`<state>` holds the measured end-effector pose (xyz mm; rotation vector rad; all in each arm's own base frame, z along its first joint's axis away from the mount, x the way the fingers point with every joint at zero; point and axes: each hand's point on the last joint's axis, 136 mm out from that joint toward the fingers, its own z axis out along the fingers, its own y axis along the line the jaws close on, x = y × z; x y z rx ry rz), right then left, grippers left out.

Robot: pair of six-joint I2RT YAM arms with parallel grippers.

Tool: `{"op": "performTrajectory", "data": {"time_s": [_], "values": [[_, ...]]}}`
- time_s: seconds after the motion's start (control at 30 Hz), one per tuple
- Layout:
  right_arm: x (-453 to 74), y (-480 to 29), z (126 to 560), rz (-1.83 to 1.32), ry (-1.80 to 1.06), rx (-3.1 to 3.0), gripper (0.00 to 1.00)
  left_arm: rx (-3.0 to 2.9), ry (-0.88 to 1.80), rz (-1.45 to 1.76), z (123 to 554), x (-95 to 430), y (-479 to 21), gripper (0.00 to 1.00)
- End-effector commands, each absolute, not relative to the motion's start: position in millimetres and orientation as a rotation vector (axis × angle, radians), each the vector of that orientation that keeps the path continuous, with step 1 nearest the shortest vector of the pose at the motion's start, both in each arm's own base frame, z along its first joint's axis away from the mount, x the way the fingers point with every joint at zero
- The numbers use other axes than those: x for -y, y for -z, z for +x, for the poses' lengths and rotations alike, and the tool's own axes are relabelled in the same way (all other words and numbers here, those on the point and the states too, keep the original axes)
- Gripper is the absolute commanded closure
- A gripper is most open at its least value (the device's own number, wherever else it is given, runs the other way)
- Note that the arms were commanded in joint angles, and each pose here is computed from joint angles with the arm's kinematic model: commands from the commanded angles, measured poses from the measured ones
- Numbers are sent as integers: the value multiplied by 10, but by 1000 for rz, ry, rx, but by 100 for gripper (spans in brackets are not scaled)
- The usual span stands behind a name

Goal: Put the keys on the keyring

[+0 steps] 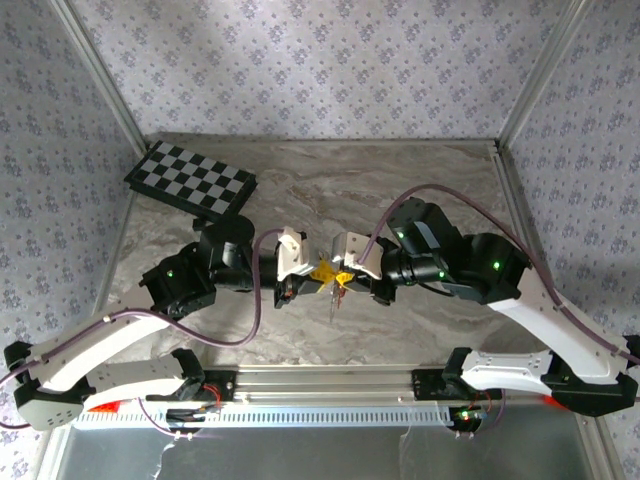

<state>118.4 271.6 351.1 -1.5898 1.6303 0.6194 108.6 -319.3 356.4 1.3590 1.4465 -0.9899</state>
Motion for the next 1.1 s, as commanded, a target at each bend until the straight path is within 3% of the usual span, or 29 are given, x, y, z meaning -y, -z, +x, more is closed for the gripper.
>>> {"op": "performTrajectory", "data": {"time_s": [0.0, 0.1, 0.2, 0.33, 0.9, 1.07], "values": [[-2756, -3584, 1130, -1574, -672, -1599, 100, -1365, 1016, 1343, 1061, 3240, -3759, 100], [-2740, -3615, 1102, -1555, -697, -1597, 100, -1328, 1024, 1334, 1037, 3226, -3827, 100], [-2713, -3658, 1093, -1522, -715, -1592, 85, -1270, 1041, 1318, 987, 3187, -3937, 100], [-2675, -3736, 1082, -1471, -755, -1569, 78, -1206, 1083, 1318, 899, 3164, -4064, 100], [-2648, -3721, 1069, -1442, -803, -1575, 90, -1122, 1129, 1298, 787, 3092, -4257, 100], [-2630, -3668, 1041, -1457, -809, -1593, 88, -1109, 1133, 1290, 777, 3081, -4296, 100]]}}
